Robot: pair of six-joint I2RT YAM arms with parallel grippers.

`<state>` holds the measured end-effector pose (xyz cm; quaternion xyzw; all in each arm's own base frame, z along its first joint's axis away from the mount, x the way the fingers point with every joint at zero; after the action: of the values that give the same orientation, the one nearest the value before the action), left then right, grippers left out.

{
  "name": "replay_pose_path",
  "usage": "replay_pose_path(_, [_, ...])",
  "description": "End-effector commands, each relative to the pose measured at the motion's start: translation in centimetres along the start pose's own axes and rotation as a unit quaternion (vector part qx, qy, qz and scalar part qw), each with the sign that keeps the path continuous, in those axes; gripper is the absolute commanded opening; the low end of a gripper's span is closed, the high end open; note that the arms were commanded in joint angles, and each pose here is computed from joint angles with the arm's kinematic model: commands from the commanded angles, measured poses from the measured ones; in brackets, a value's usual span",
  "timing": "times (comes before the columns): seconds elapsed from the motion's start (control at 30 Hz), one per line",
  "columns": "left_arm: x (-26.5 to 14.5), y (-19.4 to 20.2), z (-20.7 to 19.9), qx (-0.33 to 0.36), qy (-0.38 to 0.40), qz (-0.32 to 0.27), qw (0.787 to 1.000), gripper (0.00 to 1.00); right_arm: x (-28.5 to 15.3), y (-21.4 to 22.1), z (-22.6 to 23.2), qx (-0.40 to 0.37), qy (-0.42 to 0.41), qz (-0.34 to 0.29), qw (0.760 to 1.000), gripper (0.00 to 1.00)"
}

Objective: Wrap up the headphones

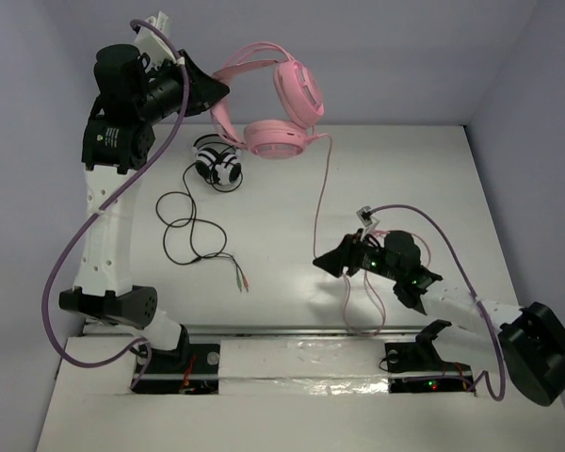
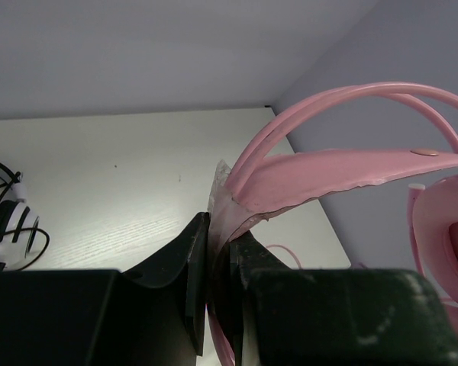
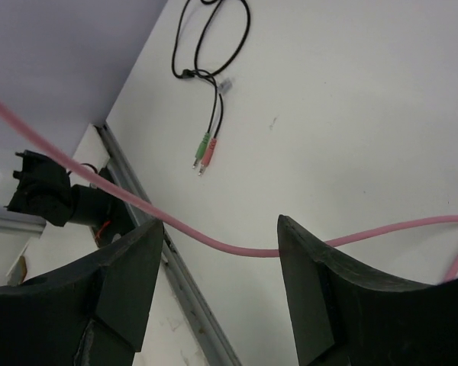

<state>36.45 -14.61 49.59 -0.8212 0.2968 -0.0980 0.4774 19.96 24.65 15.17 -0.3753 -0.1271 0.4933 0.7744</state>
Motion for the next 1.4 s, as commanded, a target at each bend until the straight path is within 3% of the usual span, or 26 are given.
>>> replay_pose_path(0.0, [-1.6,-2.3,-3.0,0.001,0.056,-0.042,0.998,0.0,1.1,-1.7,0.5,-0.025,-0.008,-0.024,0.999,0.67])
replay_pose_path(0.33, [-1.9,-2.2,-3.2,-0.013,0.082,-0.035,0.996,0.0,1.9,-2.0,-0.4,-0.032,0.005,-0.033,0.999,0.66])
replay_pose_path(0.47, [-1.7,-2.0,-2.6,-0.021,0.079,-0.033,0.996,0.0,2.6,-3.1,0.3,-0.037,-0.02,-0.053,0.998,0.61])
replay_pose_path(0.5, [-1.7,-2.0,-2.6,-0.021,0.08,-0.035,0.996,0.0,2.8,-3.3,0.4,-0.037,-0.019,-0.053,0.998,0.47])
replay_pose_path(0.57, [-1.3,-1.5,-1.8,-0.031,0.067,-0.035,0.997,0.0,2.9,-3.6,0.6,-0.033,-0.013,-0.048,0.998,0.28])
replay_pose_path(0.6, [-1.1,-1.2,-1.2,-0.038,0.055,-0.038,0.997,0.0,2.8,-3.9,0.7,-0.032,-0.008,-0.046,0.998,0.12])
replay_pose_path(0.63, [-1.5,-1.3,-0.8,-0.036,0.041,-0.053,0.997,0.0,2.7,-4.1,1.0,-0.029,0.0,-0.044,0.999,0.05])
replay_pose_path(0.67, [-0.3,0.3,2.6,-0.056,-0.023,-0.057,0.997,0.0,2.6,-4.4,0.8,-0.02,0.025,-0.03,0.999,0.0])
replay_pose_path(0.73, [-0.7,1.4,4.4,-0.07,-0.055,-0.086,0.992,0.0,1.5,-5.0,0.3,-0.009,0.084,-0.027,0.996,0.0])
replay_pose_path(0.77, [0.4,5.1,7.8,-0.099,-0.098,-0.063,0.988,0.0,1.3,-6.5,1.0,-0.015,0.093,-0.038,0.995,0.0])
replay_pose_path(0.83, [0.4,6.5,8.9,-0.127,-0.105,-0.084,0.983,0.0,0.8,-7.2,0.6,-0.015,0.13,-0.036,0.991,0.0])
replay_pose_path(0.9, [1.0,10.7,11.9,-0.16,-0.137,-0.063,0.976,0.0,0.6,-6.5,-0.1,-0.016,0.169,0.002,0.986,0.0])
replay_pose_path(1.03, [-0.3,13.1,13.8,-0.193,-0.164,-0.101,0.962,0.0,1.0,-4.3,-2.0,-0.025,0.232,0.054,0.971,0.0])
replay_pose_path(1.17, [-2.4,14.3,16.2,-0.2,-0.224,-0.151,0.942,0.0,1.9,-2.0,0.3,-0.044,0.224,0.117,0.967,0.0])
replay_pose_path(1.23, [-3.0,14.8,16.9,-0.201,-0.239,-0.162,0.936,0.0,3.2,-0.7,3.6,-0.072,0.193,0.149,0.967,0.0])
replay_pose_path(1.27, [-3.0,15.3,17.3,-0.203,-0.247,-0.161,0.934,0.0,3.7,2.0,4.7,-0.092,0.184,0.197,0.959,0.0])
replay_pose_path(1.37, [-2.2,16.7,17.5,-0.204,-0.253,-0.145,0.934,0.0,5.1,3.2,8.3,-0.138,0.155,0.235,0.95,0.0])
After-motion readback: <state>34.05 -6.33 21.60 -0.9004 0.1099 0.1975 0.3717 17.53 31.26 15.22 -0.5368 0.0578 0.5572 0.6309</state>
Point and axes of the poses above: each gripper's point midway between its finger pads, its own x axis out along the fingers, its own z axis along the line the jaws close on, y = z × x, the point moved 2 cm from there along -x, back along the fingers, and after that the axes turned 1 degree about x, right-handed, at the moved point
